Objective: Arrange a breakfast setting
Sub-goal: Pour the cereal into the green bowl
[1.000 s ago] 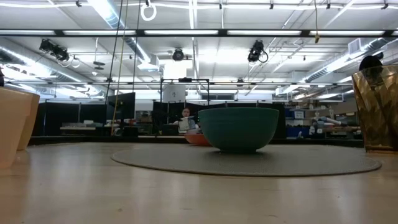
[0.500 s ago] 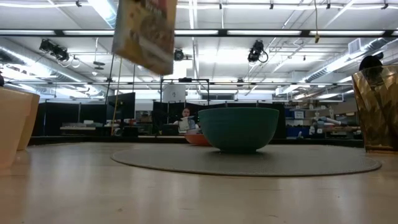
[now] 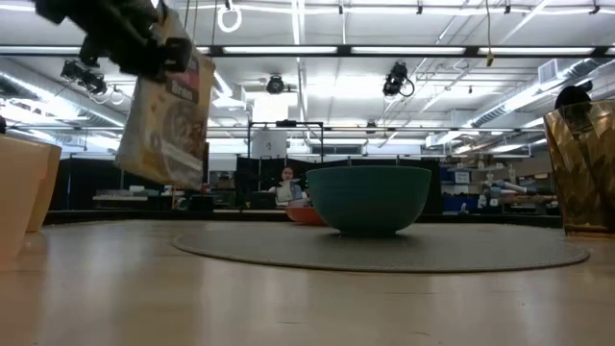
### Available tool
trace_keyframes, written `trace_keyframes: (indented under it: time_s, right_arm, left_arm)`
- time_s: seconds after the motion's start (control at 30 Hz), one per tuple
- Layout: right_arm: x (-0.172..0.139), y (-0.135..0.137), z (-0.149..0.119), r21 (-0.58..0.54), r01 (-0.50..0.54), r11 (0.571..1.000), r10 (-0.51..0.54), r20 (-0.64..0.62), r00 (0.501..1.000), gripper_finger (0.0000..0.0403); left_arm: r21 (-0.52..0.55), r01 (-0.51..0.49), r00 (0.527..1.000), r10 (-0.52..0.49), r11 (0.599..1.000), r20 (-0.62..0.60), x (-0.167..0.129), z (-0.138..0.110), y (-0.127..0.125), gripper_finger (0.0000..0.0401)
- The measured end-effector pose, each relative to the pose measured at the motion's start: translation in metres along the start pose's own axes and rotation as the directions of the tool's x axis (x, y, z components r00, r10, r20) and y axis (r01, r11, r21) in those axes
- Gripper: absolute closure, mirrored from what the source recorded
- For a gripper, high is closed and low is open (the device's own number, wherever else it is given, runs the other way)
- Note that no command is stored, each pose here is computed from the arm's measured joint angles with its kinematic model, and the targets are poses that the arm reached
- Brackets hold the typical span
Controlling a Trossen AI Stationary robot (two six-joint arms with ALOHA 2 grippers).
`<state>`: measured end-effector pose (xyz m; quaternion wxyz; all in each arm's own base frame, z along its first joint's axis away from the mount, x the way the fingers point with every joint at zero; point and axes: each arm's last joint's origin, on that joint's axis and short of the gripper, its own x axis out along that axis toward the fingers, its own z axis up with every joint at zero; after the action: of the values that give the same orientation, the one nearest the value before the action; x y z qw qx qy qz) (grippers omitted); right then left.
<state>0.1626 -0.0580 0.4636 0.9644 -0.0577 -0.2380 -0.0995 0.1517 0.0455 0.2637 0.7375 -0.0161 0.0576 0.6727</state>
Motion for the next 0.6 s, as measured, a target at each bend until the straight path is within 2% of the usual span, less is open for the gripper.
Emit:
trace_keyframes:
  time_s: [0.23, 0.33, 0.47, 0.6]
  right_arm:
    - [0.043, 0.035, -0.045, 0.081, -0.007, 0.997, 0.010, -0.041, 0.999, 0.0023]
    - [0.059, 0.046, -0.059, 0.103, 0.009, 0.995, -0.003, -0.057, 0.998, 0.0023]
    - [0.079, 0.059, -0.070, 0.136, -0.006, 0.991, 0.018, -0.085, 0.996, 0.0023]
    - [0.092, 0.069, -0.071, 0.161, -0.030, 0.987, 0.044, -0.086, 0.995, 0.0023]
  left_arm:
    - [0.045, -0.159, 0.987, 0.157, 0.986, 0.038, 0.007, -0.040, 0.013, 0.0393]
    - [0.008, -0.197, 0.980, 0.196, 0.980, 0.030, 0.013, -0.053, 0.018, 0.0387]
    - [-0.054, -0.207, 0.978, 0.207, 0.977, -0.017, 0.020, -0.077, 0.025, 0.0364]
    - [-0.061, -0.137, 0.986, 0.130, 0.989, -0.102, 0.024, -0.083, 0.027, 0.0331]
